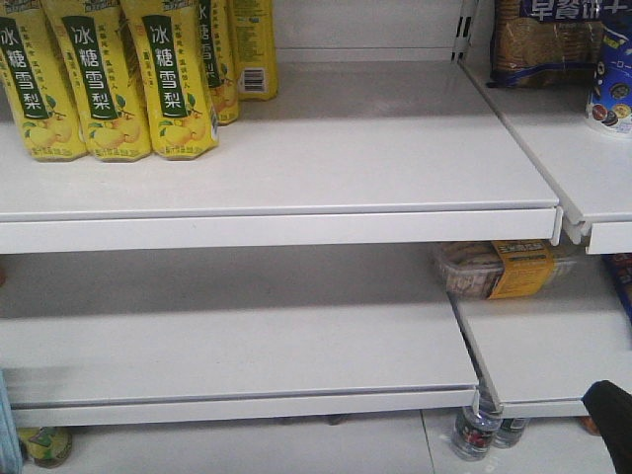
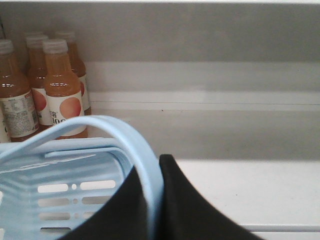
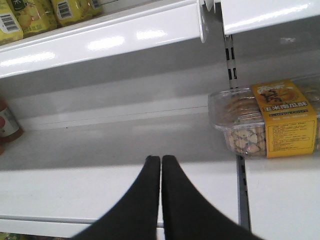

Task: Place coke in basket with both arms

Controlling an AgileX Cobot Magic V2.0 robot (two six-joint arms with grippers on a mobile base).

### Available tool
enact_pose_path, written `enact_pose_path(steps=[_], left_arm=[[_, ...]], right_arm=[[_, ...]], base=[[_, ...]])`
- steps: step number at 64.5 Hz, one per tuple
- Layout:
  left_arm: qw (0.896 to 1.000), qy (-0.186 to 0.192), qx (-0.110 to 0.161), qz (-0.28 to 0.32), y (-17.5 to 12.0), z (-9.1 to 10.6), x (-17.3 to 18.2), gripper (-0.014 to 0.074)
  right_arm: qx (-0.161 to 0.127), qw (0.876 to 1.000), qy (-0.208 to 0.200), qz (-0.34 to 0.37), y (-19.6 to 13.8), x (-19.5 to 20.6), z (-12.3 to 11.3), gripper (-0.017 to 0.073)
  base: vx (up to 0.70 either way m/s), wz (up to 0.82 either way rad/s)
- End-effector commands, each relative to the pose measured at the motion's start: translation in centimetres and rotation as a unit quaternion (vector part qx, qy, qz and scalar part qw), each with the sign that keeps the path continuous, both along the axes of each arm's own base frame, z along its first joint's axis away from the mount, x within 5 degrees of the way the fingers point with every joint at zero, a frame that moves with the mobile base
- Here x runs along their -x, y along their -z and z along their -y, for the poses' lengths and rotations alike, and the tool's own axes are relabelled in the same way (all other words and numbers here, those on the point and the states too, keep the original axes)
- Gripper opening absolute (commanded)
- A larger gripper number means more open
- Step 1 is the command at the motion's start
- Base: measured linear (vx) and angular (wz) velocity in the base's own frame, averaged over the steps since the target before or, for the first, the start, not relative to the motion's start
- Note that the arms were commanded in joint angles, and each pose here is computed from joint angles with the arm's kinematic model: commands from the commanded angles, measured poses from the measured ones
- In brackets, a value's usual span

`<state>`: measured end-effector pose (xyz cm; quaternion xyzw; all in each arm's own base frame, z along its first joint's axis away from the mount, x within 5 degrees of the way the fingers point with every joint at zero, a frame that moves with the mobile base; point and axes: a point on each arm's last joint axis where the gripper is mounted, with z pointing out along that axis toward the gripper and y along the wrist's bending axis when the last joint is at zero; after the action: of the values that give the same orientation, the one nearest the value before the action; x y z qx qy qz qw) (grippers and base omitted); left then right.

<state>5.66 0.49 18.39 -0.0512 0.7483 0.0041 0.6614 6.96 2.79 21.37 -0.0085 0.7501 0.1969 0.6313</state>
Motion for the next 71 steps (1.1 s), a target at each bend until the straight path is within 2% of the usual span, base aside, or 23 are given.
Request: enact_pose_path(steps=[1, 71], left_arm=[[0.995, 0.006, -0.048, 0.09, -1.55, 0.12, 0.08, -0.0007], [0.995, 0.006, -0.048, 0.09, -1.57, 0.12, 0.08, -0.0006]], right_arm=[[0.01, 1.0, 0.01, 0.011, -0.83, -0.16, 0.19, -0.0004], [0.01, 1.0, 0.01, 0.011, -0.83, -0.16, 0.19, -0.0004]], base=[[0.0, 0.0], [0.0, 0.0]])
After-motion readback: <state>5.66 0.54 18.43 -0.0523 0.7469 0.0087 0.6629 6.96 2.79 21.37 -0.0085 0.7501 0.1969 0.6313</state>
